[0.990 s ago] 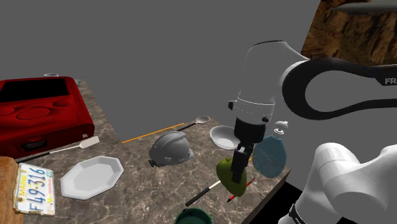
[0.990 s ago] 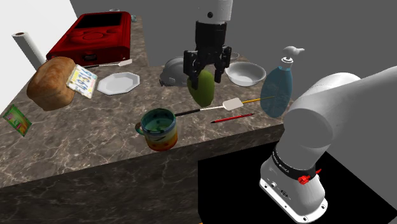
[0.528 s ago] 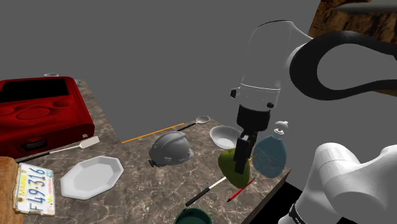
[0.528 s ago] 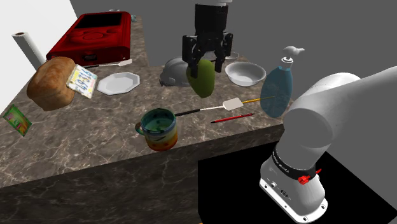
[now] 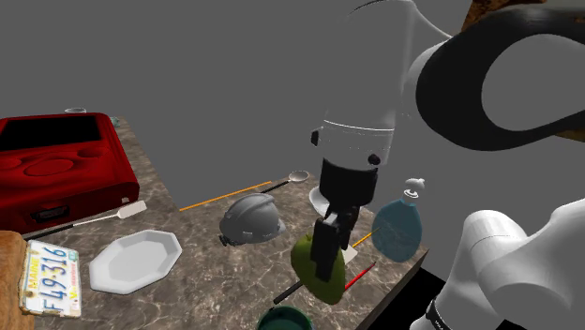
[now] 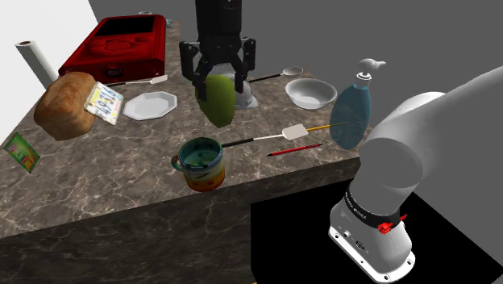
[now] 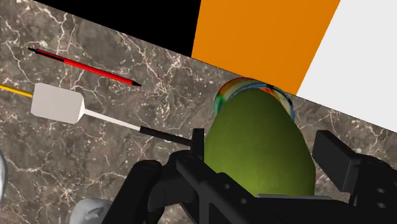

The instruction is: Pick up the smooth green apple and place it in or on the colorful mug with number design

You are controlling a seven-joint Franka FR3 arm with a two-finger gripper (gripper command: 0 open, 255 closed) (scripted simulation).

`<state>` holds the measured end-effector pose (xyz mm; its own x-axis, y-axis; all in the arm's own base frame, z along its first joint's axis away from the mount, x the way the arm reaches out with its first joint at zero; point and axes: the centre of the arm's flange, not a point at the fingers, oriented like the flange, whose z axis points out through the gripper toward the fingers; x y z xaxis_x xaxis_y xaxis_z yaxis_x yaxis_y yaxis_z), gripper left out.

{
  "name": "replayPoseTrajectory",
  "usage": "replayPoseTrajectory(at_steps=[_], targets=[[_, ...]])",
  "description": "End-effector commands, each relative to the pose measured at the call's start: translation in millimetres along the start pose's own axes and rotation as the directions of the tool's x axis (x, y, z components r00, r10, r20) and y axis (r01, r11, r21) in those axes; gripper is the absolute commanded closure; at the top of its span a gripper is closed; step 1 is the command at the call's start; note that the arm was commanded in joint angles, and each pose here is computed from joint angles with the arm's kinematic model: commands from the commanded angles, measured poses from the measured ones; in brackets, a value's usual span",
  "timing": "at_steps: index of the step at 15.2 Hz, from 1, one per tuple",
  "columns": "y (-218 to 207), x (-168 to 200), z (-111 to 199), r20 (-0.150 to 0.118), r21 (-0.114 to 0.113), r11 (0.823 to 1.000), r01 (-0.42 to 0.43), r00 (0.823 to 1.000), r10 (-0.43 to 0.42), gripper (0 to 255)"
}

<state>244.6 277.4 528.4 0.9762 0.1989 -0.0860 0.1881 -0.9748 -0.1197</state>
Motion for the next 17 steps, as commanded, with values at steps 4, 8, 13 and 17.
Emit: replayPoseTrajectory(at_steps=[4, 8, 13, 17], targets=[[-68.5, 14.1, -0.8, 0.000, 0.001, 1.000, -0.001, 1.000, 0.001, 255], [-65.9, 15.9, 20.1, 0.000, 0.001, 1.000, -0.001, 1.000, 0.001, 255], [-62.8, 18.2, 46.2, 0.000, 0.001, 1.000, -0.001, 1.000, 0.001, 255], [-60.2, 20.0, 67.1, 0.000, 0.001, 1.000, -0.001, 1.000, 0.001, 255]])
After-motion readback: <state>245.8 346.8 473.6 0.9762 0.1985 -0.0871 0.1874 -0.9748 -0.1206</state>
